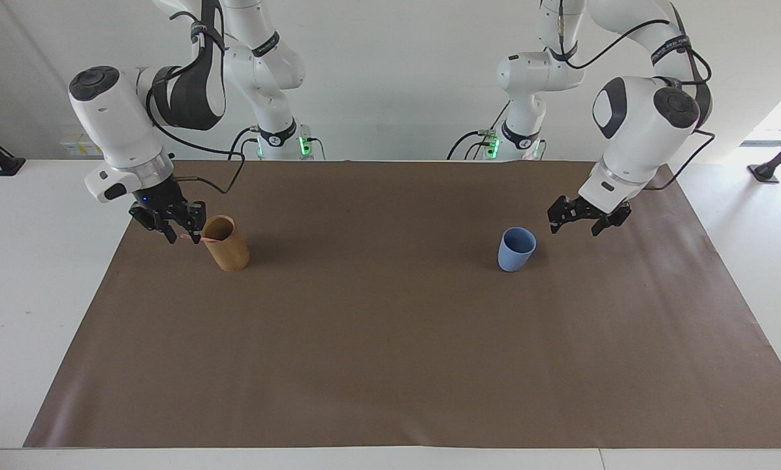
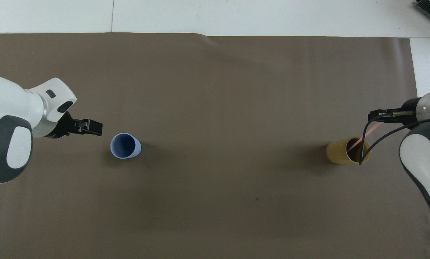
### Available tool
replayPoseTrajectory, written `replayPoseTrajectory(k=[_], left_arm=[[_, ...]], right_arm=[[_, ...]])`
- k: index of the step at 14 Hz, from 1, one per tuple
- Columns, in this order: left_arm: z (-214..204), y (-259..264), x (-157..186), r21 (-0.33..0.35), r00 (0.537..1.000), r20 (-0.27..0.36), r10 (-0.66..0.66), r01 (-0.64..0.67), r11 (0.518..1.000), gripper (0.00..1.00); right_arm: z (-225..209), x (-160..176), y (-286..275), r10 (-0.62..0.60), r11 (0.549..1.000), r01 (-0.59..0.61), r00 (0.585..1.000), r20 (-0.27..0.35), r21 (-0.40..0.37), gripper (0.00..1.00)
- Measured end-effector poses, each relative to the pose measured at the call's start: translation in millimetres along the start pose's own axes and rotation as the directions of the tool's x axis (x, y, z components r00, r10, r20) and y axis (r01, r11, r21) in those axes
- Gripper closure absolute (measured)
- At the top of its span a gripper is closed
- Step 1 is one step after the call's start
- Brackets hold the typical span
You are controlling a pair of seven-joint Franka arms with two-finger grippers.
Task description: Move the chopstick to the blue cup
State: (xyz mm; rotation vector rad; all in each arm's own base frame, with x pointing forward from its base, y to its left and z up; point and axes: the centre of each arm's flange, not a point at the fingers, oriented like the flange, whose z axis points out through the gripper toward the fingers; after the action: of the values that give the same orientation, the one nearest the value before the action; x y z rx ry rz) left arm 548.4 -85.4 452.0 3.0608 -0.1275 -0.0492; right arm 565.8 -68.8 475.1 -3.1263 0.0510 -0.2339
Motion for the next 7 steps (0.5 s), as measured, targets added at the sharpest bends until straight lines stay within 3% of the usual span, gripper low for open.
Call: replayPoseTrajectory(k=[3, 7], left_arm=[[18.8, 13.5, -1.3, -0.009, 1.0, 0.008, -0.005, 0.005, 1.0, 0.0], [52.8, 26.2, -8.9, -0.007, 0.999, 0.043, 0.012, -0.012, 1.0, 0.0]], right_arm=[[7.7, 1.8, 0.5, 0.0, 1.0, 0.0, 1.0, -0.003, 0.0, 0.81], [9.7, 0.0, -1.9, -0.003, 1.0, 0.003, 1.0, 0.015, 0.002, 0.81]])
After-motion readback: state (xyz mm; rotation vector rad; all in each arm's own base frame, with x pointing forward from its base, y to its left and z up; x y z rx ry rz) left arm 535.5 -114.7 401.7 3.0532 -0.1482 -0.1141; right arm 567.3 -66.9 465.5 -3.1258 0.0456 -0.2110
